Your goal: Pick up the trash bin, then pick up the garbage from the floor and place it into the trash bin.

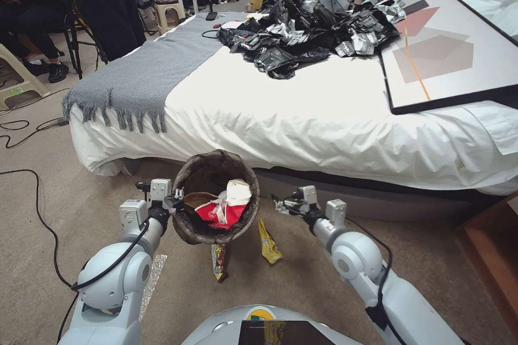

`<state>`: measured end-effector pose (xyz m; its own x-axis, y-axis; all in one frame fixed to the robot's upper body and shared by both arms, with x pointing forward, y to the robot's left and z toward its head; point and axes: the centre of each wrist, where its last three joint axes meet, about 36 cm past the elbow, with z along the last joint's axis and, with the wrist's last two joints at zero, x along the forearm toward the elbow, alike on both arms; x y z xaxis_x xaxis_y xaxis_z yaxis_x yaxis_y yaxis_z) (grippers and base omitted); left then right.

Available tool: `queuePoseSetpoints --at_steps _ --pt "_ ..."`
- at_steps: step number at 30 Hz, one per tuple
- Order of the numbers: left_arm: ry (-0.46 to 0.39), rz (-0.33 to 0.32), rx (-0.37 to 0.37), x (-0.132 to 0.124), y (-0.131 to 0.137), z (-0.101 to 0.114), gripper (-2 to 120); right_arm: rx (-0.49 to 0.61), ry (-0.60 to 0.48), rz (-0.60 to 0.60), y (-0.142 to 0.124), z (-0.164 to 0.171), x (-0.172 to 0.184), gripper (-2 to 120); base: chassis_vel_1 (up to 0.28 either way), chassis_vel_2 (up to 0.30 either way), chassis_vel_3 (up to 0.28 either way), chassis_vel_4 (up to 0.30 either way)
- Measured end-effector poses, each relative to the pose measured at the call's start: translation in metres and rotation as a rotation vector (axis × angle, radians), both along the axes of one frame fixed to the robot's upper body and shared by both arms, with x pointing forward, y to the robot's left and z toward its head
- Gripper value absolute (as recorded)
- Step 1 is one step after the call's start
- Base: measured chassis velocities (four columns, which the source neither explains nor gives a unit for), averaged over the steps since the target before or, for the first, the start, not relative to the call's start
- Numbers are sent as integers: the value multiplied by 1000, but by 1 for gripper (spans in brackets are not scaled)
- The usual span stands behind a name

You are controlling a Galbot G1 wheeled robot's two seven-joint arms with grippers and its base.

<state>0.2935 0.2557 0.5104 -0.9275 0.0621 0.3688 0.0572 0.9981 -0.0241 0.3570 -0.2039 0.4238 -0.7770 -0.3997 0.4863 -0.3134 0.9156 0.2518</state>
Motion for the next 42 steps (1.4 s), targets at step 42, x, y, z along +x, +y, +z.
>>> queuePoseSetpoints --at_steps 42 --pt "24 -6 6 6 3 -9 0 -5 312 -56 17 -124 7 100 0 0 0 0"
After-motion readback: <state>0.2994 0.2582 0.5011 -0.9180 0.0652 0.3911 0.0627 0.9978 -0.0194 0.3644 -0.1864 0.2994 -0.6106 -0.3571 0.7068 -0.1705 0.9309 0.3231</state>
